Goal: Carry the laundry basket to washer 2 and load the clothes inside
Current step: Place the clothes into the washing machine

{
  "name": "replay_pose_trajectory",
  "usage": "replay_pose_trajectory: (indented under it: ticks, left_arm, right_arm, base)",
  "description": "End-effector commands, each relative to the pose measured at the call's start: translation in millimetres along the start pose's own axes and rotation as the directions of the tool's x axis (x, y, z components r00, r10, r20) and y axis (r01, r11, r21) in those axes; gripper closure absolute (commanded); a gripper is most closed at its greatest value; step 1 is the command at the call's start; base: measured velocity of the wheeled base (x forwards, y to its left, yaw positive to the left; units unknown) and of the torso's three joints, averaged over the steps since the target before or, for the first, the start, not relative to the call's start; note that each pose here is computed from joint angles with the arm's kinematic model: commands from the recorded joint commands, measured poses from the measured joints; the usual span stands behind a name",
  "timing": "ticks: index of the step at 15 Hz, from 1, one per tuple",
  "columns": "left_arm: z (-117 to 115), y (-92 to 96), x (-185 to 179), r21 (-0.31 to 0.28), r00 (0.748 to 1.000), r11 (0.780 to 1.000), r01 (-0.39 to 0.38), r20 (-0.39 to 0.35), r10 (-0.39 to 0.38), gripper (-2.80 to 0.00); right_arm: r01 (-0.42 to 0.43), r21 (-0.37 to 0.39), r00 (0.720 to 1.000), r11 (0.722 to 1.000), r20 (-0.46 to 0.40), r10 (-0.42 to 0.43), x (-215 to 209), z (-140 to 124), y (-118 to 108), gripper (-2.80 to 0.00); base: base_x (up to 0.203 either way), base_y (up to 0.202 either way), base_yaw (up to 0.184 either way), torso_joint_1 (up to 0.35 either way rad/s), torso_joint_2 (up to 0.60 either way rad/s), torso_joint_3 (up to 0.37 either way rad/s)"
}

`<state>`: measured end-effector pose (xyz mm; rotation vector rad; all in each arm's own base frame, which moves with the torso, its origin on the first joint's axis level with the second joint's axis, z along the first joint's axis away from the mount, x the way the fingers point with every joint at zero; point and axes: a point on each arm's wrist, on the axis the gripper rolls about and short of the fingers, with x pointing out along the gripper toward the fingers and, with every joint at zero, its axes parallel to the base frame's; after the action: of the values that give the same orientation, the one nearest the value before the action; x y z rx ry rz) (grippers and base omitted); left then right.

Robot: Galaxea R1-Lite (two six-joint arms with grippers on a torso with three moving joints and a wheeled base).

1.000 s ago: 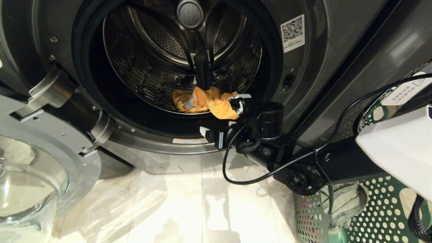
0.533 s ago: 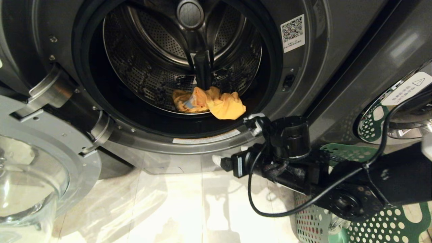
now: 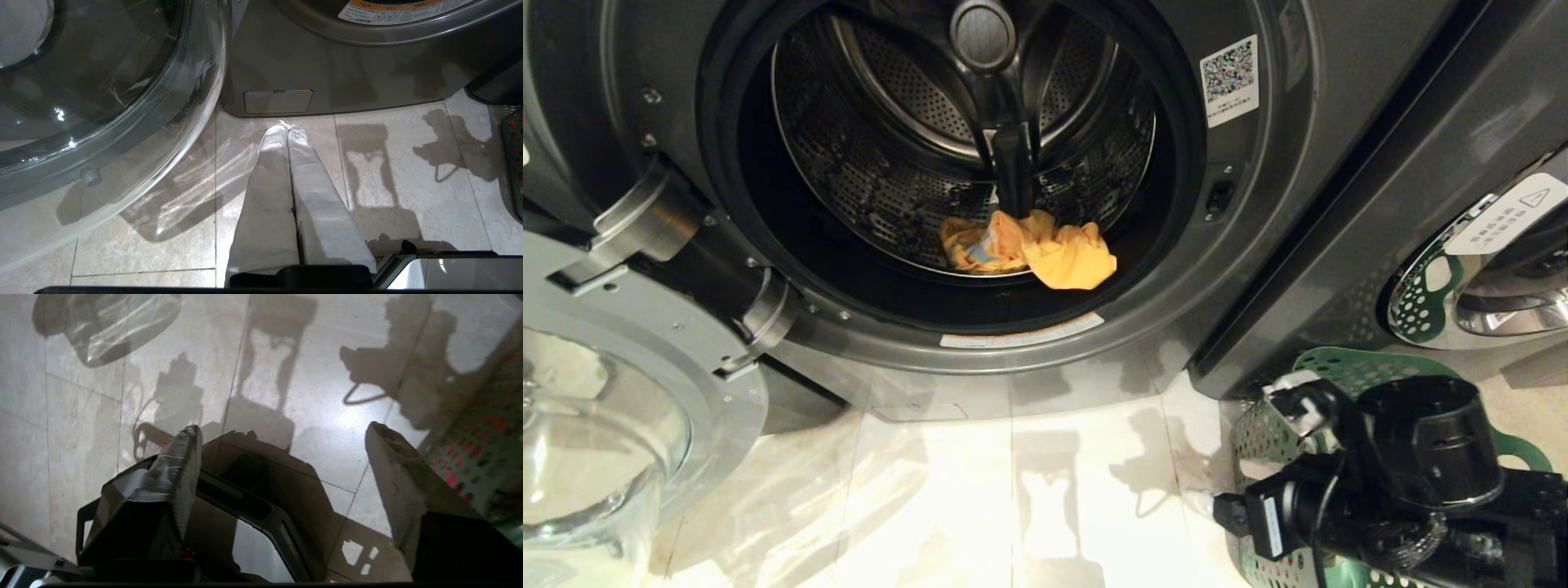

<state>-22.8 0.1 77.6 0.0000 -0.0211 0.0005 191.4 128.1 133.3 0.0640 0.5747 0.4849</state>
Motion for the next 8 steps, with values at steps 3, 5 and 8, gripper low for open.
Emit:
replay_pose_trajectory:
  ticks: [3, 5, 8]
  left_arm:
    - [-2, 0.0, 1, 0.0, 1.0, 1.0, 0.001, -0.007, -0.001, 0.0]
    - [-2, 0.0, 1, 0.0, 1.0, 1.0, -0.001, -0.007, 0.001, 0.0]
    - [-2, 0.0, 1, 0.0, 1.0, 1.0, 0.0, -0.007, 0.0, 0.0]
  right_arm:
    - [0.193, 0.106, 0.974, 0.976, 0.103, -0.203, -30, 13, -49, 0.0]
    - [0.361, 0.181, 0.922, 0.915, 0.076, -0.379, -44, 15, -89, 0.0]
    - [0.516, 0.279, 0.848, 0.81, -0.032, -0.53, -58, 8, -134, -2.8]
  base:
    - [0.0, 0.0, 0.0, 0.0, 0.0, 0.0]
    - [0.0, 0.0, 0.0, 0.0, 0.0, 0.0]
    - [0.0, 0.0, 0.0, 0.0, 0.0, 0.0]
